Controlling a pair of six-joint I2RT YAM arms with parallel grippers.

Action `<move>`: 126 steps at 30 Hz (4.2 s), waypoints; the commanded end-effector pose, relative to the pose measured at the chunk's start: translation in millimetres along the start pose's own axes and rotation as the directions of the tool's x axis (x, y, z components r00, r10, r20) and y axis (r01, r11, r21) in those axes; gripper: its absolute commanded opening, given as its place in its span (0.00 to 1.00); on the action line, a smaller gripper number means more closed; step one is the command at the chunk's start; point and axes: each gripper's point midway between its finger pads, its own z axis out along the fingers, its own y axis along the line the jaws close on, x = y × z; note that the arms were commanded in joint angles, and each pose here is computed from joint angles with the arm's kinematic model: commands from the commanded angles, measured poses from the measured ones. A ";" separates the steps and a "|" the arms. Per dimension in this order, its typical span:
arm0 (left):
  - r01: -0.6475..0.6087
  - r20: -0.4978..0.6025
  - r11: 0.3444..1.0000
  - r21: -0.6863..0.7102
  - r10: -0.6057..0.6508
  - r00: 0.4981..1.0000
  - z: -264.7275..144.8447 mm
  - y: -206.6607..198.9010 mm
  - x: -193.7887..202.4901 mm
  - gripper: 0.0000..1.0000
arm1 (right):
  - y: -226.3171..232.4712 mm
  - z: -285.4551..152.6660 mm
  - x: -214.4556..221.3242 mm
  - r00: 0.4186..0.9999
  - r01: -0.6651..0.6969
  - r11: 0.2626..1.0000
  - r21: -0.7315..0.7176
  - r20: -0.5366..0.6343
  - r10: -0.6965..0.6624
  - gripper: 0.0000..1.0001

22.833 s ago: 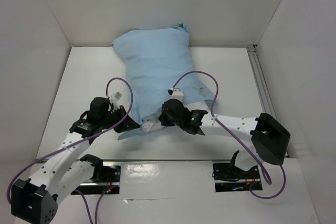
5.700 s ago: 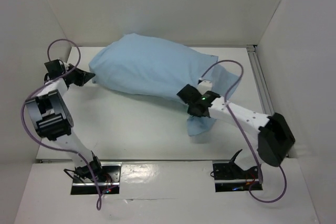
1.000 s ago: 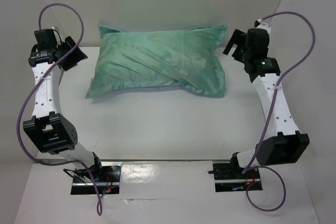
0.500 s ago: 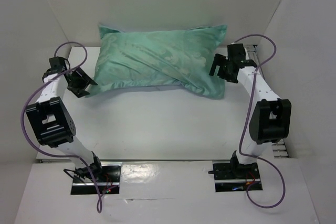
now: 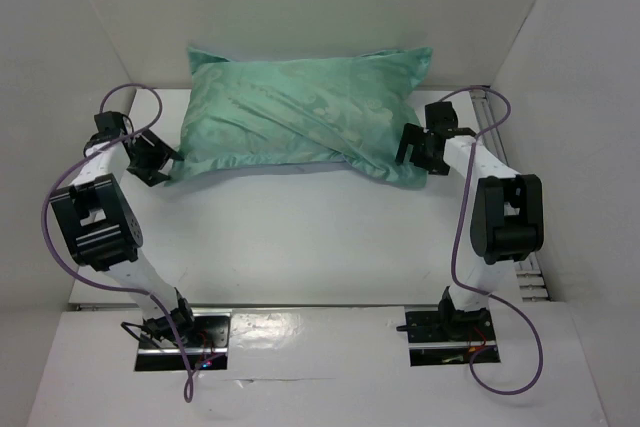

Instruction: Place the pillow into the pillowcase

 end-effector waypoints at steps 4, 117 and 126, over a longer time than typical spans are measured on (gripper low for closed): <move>0.071 -0.081 0.992 0.105 -0.063 0.995 40.4 -5.4 12.7 0.59 | 23.8 20.3 -16.5 0.996 -0.004 0.991 -0.135 0.092 0.017 0.89; -0.190 0.251 0.876 0.443 0.083 0.965 -175.4 -98.3 15.3 0.92 | 112.3 -200.7 -51.2 0.941 0.192 0.921 -0.339 0.329 -0.075 0.95; -0.129 0.074 0.957 0.260 0.114 0.991 -51.9 -52.3 81.3 0.88 | 84.4 -65.0 24.1 0.996 0.068 0.988 -0.140 0.068 -0.059 0.96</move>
